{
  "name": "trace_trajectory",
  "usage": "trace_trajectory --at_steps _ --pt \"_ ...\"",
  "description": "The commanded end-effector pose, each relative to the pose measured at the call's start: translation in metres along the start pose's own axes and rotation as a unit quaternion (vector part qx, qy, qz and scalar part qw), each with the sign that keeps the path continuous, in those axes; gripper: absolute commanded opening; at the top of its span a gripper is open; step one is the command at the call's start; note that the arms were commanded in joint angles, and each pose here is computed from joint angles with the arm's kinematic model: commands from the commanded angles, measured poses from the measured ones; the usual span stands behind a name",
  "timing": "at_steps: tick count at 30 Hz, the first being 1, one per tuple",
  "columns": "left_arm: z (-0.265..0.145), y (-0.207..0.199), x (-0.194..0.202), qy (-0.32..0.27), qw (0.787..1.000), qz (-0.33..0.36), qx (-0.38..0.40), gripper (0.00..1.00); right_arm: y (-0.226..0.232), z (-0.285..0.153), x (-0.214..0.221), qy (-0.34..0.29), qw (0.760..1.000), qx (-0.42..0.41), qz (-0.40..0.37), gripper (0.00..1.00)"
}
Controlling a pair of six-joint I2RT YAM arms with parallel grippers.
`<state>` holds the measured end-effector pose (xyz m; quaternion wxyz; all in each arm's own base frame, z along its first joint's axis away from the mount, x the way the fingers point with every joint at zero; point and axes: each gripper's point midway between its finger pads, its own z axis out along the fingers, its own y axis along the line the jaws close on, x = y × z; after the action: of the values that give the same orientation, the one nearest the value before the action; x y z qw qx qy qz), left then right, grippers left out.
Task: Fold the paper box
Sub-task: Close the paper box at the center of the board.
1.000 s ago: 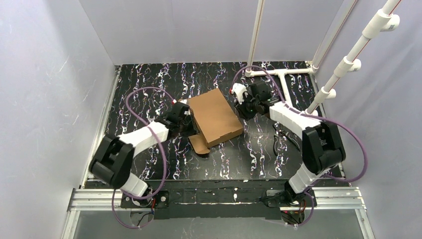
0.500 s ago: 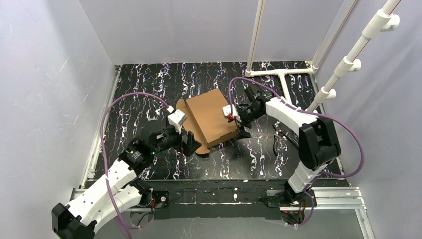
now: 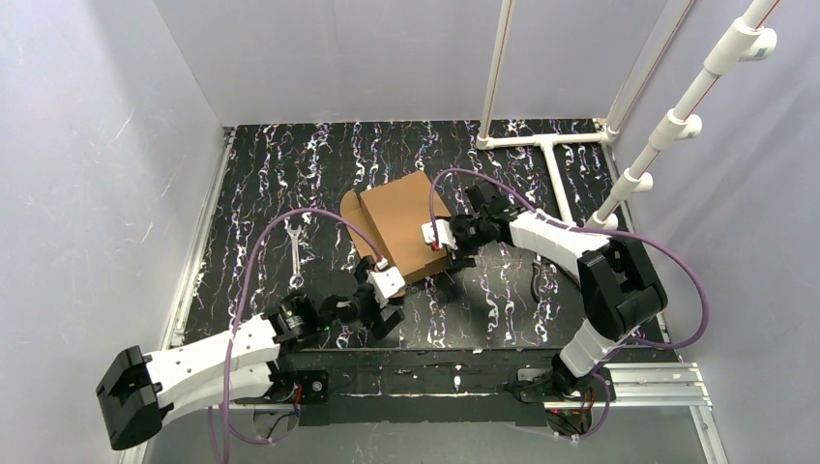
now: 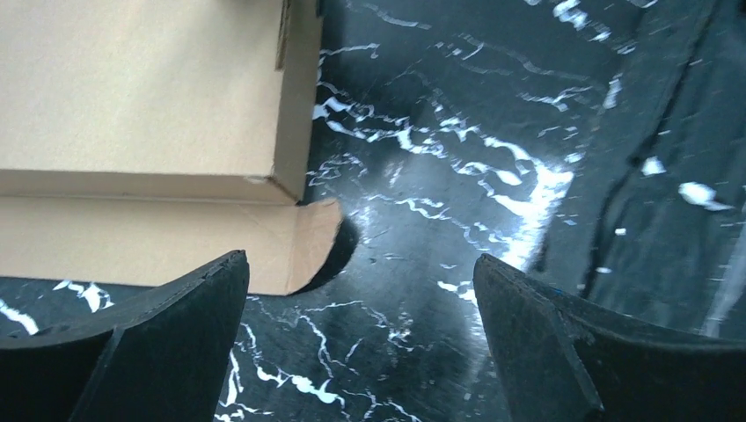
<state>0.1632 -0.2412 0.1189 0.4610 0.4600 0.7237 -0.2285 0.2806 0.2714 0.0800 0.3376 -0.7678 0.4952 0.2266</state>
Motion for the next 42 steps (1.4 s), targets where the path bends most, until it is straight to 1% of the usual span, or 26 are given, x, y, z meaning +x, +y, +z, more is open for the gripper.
trace_trajectory --at_steps 1,3,5,8,10,14,20,25,26,29,30,31,39,41,42 --pt "0.007 0.035 0.007 -0.018 0.992 0.055 -0.116 0.98 -0.023 -0.016 0.009 0.036 0.997 0.073 -0.003 0.74" --pt "0.011 0.039 0.008 -0.038 0.989 0.068 -0.129 0.97 -0.022 -0.021 0.016 0.046 0.996 0.079 -0.001 0.71" --pt "0.016 0.036 0.008 -0.057 0.988 0.080 -0.121 0.94 -0.020 -0.026 0.027 0.053 0.995 0.084 0.008 0.70" --pt "0.024 0.032 0.010 -0.083 0.986 0.090 -0.114 0.91 -0.021 -0.036 0.036 0.052 0.994 0.093 0.020 0.69" --pt "0.030 0.029 0.013 -0.092 0.986 0.090 -0.108 0.88 -0.021 -0.041 0.034 0.043 0.994 0.093 0.027 0.68" --pt "0.042 0.030 0.020 -0.079 0.986 0.097 -0.108 0.81 -0.018 -0.037 0.031 0.027 0.995 0.083 0.043 0.67" --pt "0.052 0.025 0.009 -0.091 0.987 0.091 -0.093 0.72 -0.014 -0.032 0.031 0.018 0.995 0.074 0.057 0.67" --pt "0.066 0.021 0.024 -0.085 0.989 0.084 -0.086 0.65 -0.014 -0.029 0.032 0.017 0.995 0.070 0.064 0.66" --pt "0.069 0.020 0.026 -0.083 0.990 0.081 -0.084 0.62 -0.013 -0.029 0.033 0.016 0.995 0.069 0.066 0.66" --pt "0.075 0.021 0.026 -0.084 0.990 0.073 -0.088 0.43 -0.013 -0.028 0.033 0.014 0.995 0.067 0.070 0.66" --pt "0.076 0.022 0.026 -0.085 0.990 0.071 -0.090 0.37 -0.012 -0.027 0.033 0.014 0.995 0.065 0.072 0.66" --pt "0.078 0.023 0.025 -0.086 0.989 0.070 -0.094 0.33 -0.012 -0.026 0.034 0.014 0.995 0.064 0.073 0.65" --pt "0.091 0.015 0.030 -0.086 0.992 0.047 -0.075 0.35 -0.009 -0.023 0.036 0.014 0.995 0.057 0.082 0.64" --pt "0.091 0.016 0.030 -0.093 0.992 0.040 -0.079 0.31 -0.009 -0.022 0.036 0.012 0.995 0.055 0.084 0.64" --pt "0.091 0.017 0.029 -0.097 0.991 0.036 -0.084 0.27 -0.008 -0.021 0.036 0.011 0.995 0.054 0.085 0.64"
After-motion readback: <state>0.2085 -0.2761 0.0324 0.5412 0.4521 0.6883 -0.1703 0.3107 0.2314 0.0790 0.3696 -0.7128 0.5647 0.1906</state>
